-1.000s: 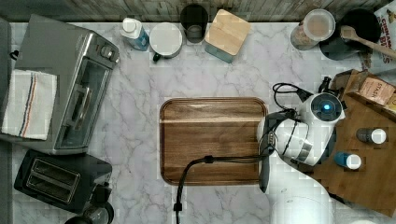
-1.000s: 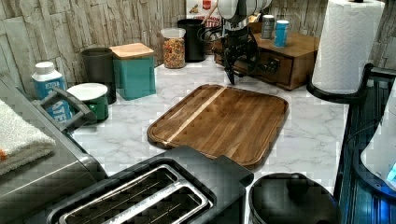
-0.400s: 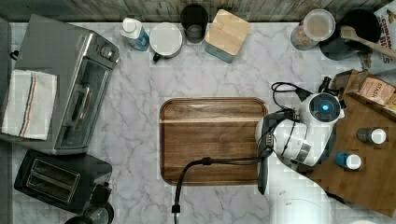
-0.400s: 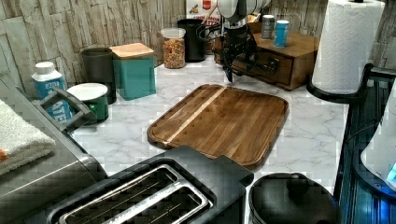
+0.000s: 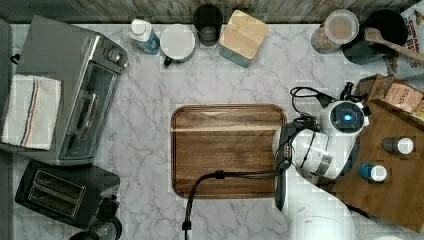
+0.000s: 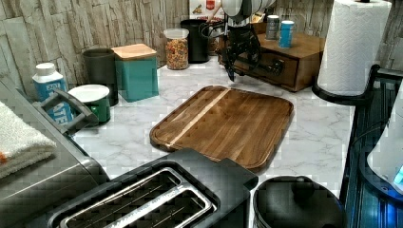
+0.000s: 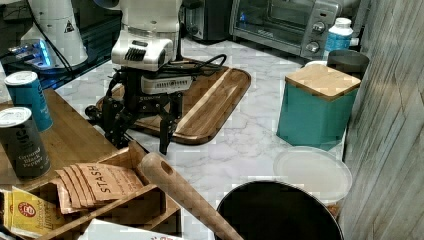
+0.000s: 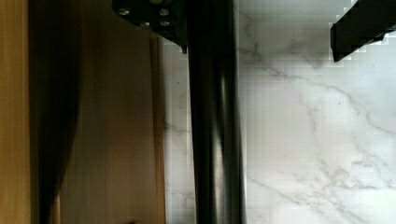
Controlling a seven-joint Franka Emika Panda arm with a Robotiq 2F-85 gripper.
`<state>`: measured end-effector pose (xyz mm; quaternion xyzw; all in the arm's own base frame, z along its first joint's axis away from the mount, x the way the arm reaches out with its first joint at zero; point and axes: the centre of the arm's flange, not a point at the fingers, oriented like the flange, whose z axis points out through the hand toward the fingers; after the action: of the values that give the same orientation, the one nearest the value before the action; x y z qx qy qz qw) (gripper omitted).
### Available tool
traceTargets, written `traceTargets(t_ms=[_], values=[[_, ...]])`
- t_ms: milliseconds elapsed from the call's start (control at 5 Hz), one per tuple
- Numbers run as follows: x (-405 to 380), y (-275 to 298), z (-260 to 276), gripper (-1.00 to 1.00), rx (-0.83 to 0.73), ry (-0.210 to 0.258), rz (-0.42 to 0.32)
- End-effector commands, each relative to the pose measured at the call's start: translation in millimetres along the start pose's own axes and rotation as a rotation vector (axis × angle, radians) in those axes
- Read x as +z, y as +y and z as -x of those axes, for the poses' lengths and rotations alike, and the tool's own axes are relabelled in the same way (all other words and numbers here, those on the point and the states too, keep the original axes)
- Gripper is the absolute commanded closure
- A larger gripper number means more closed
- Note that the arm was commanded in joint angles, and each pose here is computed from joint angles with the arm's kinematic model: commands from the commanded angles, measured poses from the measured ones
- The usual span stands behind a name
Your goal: Open the drawer.
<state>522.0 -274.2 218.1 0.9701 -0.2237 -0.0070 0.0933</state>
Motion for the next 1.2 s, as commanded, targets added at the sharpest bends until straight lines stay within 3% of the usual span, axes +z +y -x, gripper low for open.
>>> traceTargets(t_ms=[200,400,600,800,1200], values=[[-85.5,-165.3,-12.8,-1.0,-0.01,0.13,-0.173],[-90.7,-197.9,1.8,-1.0,-0.027,0.166,-0.237],[-97.9,-234.1,18.2,-1.0,0.001,0.184,-0.246],[-100.1,-246.9,28.0,-1.0,-0.054,0.175,-0.309],[-119.9,-299.6,45.2,-1.0,0.053,0.173,-0.298]])
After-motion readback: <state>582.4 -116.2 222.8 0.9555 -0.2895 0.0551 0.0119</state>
